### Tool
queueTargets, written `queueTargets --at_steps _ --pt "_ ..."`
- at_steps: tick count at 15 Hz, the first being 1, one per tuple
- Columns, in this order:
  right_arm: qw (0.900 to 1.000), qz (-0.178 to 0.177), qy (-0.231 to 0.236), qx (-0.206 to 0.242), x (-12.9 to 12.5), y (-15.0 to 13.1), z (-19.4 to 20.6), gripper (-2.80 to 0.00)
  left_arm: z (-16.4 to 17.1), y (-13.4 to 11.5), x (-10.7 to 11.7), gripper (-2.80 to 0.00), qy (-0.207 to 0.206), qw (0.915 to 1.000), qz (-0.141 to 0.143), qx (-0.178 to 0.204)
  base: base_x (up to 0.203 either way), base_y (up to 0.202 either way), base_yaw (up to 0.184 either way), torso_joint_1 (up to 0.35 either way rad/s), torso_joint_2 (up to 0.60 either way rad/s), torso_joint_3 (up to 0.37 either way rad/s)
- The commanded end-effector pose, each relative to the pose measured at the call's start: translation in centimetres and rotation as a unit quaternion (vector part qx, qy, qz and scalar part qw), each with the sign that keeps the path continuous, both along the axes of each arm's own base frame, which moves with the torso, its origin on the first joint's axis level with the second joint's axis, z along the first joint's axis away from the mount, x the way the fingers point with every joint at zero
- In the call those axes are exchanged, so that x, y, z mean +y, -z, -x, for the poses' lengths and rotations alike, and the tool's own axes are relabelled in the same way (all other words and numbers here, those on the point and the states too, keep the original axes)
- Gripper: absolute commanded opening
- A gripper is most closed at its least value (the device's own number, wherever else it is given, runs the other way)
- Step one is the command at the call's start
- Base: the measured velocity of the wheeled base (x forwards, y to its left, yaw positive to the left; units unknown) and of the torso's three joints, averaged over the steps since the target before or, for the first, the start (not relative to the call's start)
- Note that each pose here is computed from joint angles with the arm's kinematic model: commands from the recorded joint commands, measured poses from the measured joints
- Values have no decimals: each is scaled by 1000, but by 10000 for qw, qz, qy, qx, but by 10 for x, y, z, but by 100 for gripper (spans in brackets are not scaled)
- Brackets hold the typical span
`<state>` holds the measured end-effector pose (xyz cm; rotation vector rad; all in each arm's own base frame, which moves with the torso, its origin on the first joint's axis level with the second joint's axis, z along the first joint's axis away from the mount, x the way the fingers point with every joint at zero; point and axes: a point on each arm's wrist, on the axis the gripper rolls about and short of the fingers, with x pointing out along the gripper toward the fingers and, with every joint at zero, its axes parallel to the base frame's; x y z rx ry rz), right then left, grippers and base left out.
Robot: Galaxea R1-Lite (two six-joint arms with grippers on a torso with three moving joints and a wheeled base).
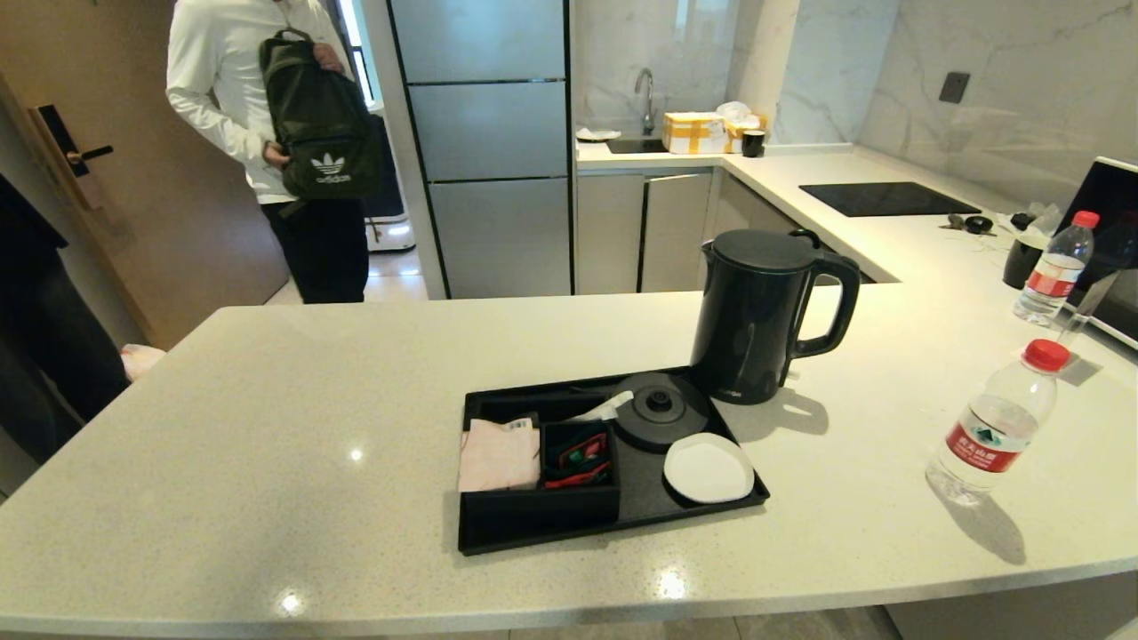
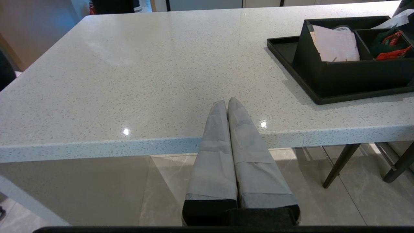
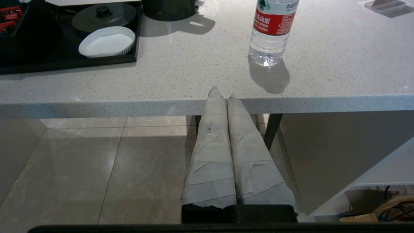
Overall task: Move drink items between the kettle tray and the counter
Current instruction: Return the kettle to its original position
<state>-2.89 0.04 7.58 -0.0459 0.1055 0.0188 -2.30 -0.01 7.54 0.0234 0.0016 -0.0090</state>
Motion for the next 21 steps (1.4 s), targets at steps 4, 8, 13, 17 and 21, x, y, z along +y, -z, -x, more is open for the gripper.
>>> queueTargets --at_steps 4,8,13,17,21 --pt "10000 4 -3 15 0 0 0 -280 0 0 0 -280 9 10000 -29 30 0 0 0 0 0 0" --pt "10000 4 -3 22 0 0 0 -280 0 0 0 -280 -7 10000 -6 14 0 0 0 0 0 0" --pt "10000 11 -4 22 0 0 0 -280 0 0 0 -280 -7 10000 -6 7 0 0 0 0 0 0" --pt "10000 31 47 -8 0 0 0 -280 0 0 0 -280 -7 10000 -6 7 0 0 0 0 0 0" --pt "9999 94 58 -93 0 -5 1 -280 0 0 0 -280 -7 10000 2 7 0 0 0 0 0 0"
